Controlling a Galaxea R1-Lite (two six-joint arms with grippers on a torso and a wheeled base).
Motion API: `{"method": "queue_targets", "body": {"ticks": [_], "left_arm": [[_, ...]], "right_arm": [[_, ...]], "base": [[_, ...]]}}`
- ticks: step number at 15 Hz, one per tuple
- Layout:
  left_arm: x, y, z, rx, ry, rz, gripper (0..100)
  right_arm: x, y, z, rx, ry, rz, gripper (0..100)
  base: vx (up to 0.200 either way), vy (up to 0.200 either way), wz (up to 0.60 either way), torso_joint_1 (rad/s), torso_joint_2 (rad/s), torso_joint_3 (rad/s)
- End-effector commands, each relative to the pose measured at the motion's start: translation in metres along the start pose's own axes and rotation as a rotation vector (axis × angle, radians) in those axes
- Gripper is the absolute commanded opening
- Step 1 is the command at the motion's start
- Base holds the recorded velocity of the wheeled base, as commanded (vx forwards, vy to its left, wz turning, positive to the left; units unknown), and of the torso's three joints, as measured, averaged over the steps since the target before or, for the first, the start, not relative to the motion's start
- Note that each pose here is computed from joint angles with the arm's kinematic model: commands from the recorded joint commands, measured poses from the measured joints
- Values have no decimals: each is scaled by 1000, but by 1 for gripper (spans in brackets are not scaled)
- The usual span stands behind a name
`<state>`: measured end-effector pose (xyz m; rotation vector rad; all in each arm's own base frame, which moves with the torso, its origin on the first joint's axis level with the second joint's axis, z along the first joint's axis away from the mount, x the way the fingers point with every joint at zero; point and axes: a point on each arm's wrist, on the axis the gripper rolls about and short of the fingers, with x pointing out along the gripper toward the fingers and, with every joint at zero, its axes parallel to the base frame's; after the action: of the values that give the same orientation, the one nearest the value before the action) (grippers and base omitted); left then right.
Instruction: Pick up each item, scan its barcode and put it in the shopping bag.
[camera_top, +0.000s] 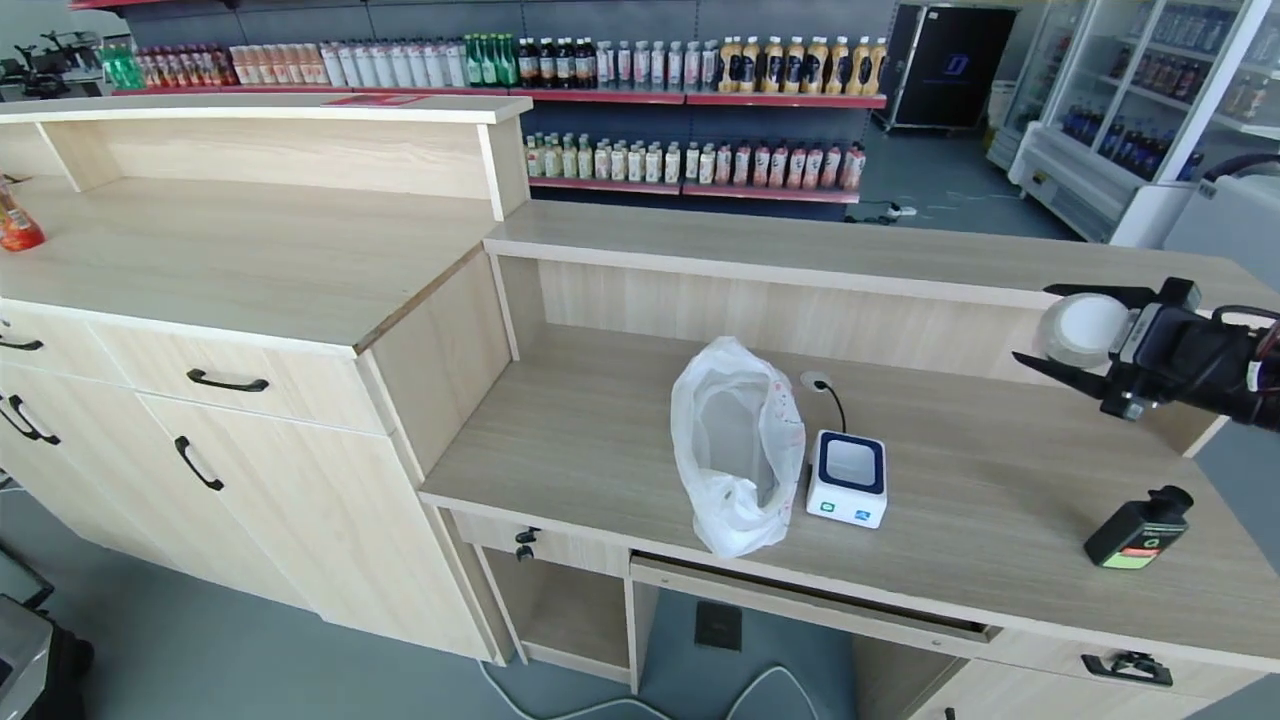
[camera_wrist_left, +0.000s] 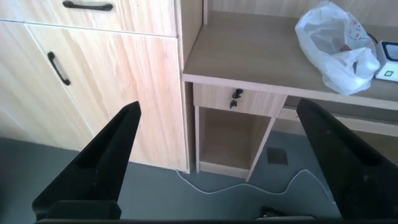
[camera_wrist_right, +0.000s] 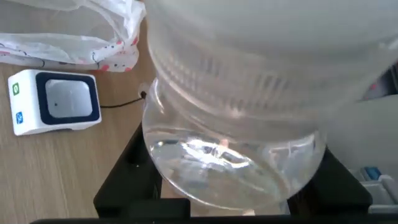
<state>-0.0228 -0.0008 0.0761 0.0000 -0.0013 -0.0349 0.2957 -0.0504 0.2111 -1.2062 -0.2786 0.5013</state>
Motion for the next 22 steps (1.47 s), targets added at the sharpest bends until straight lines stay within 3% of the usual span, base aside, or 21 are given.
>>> {"method": "queue_targets", "body": {"ticks": [1, 7, 22], "left_arm": [[0, 0, 0, 0, 0, 0, 100], [0, 0, 0, 0, 0, 0, 100], [0, 0, 0, 0, 0, -2, 100]], "right_arm": [[11, 12, -13, 17, -10, 35, 0], [42, 52, -54, -50, -17, 58, 0], [76, 95, -63, -48, -92, 112, 0]], "base": [[0, 0, 0, 0, 0, 0], [0, 0, 0, 0, 0, 0], [0, 0, 0, 0, 0, 0]]}}
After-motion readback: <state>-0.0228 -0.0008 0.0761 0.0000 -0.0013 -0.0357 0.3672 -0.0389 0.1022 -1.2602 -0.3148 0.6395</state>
